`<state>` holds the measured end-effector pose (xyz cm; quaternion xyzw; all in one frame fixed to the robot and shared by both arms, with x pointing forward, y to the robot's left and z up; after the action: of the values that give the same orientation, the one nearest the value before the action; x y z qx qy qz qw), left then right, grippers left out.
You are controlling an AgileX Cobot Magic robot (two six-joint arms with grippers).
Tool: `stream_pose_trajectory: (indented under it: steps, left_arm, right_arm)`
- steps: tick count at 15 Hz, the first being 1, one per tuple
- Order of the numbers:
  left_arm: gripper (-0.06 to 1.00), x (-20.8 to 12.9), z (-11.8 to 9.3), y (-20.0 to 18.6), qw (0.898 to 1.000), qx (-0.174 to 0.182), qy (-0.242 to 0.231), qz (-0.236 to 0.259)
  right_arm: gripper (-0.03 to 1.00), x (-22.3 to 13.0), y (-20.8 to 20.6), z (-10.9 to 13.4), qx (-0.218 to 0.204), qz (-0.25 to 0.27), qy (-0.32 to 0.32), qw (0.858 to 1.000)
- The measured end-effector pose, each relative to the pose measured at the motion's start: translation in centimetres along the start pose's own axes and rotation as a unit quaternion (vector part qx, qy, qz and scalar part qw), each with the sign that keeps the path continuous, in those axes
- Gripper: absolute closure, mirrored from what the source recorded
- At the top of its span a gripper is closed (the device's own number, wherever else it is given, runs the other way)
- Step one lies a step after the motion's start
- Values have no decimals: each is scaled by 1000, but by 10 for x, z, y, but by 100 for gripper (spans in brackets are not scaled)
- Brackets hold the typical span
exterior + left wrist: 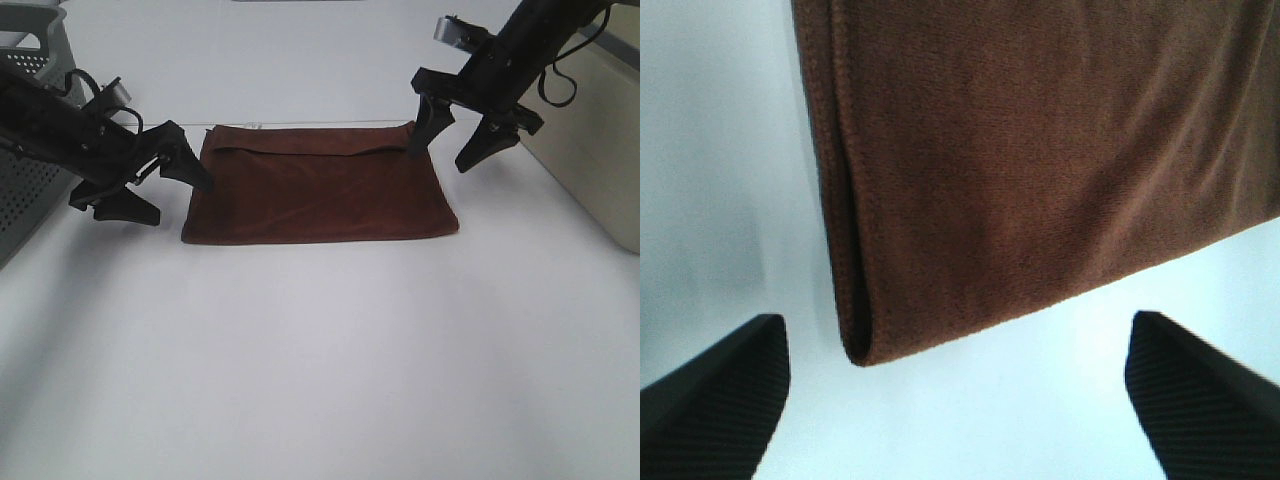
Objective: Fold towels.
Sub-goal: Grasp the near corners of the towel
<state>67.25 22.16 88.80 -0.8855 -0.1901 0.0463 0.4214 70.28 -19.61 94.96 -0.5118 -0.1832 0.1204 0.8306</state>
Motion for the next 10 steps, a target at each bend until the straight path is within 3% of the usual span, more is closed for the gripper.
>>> stream_pose_trajectory:
  steps: [7, 10]
  left_arm:
    - [9, 3, -3, 5, 999, 11, 7, -31]
    - [9, -6, -6, 23, 999, 18, 13, -23]
  right_arm:
    - [28, -8, 19, -6, 18, 23, -11, 999]
    - [28, -14, 34, -27, 47, 29, 28, 998]
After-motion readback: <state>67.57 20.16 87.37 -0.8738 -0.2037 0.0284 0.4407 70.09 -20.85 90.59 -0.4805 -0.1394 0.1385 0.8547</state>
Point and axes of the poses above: a point on each arm's last joint axis where the gripper is mounted, y pointing out along that axis toward the gripper, z along the wrist's bending axis when the last joint is at zero, x = y × z, the point moved 1 cm from there along y, pointing out along that axis toward the gripper, and after that the axes turned 14 degrees about -y, right-handed, at the moved point
